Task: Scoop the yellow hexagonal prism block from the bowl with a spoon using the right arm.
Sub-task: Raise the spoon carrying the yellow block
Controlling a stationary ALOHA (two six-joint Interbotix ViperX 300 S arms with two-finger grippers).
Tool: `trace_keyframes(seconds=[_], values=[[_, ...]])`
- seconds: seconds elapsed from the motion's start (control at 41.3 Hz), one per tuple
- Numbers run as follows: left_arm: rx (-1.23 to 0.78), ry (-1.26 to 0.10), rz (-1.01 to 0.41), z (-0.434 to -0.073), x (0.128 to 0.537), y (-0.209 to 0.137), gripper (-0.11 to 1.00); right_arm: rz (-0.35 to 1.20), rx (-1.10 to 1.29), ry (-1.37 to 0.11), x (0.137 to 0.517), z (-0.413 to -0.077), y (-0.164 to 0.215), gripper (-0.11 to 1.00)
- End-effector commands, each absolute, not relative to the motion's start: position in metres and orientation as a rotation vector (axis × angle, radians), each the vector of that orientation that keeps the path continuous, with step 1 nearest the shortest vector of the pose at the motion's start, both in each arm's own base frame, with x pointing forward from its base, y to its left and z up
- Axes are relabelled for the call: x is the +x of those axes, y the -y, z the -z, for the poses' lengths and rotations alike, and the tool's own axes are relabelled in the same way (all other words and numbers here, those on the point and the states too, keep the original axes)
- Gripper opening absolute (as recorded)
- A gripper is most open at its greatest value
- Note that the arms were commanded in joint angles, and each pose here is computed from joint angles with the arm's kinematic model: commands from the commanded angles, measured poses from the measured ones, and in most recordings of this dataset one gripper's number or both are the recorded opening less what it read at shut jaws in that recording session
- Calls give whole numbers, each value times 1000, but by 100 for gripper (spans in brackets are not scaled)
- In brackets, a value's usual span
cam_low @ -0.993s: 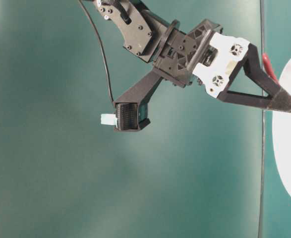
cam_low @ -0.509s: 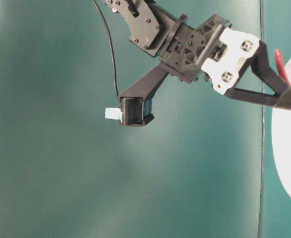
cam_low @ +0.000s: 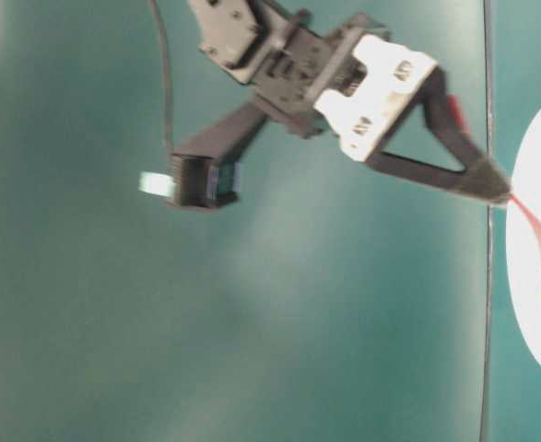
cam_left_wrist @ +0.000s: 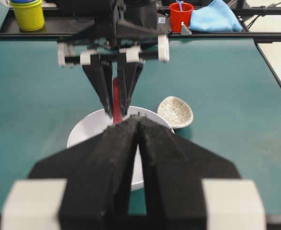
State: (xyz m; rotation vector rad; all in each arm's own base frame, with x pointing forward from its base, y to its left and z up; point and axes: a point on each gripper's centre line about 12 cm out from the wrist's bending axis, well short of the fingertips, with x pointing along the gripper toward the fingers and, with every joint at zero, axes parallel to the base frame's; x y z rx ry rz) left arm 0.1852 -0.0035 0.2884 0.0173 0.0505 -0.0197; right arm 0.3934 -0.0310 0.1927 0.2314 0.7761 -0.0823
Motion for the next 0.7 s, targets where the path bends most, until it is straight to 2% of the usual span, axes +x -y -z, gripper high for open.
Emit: trace_keyframes(seconds=[0.0, 0.436, 0.678], values=[[19, -20, 21, -299, 187, 4, 6, 72, 221, -707, 389, -224, 31, 24], [11, -12, 21, -301, 186, 4, 6, 48, 183, -627, 356, -286, 31, 24], [11, -12, 21, -301, 186, 4, 6, 48, 171, -597, 349, -297, 31, 24]])
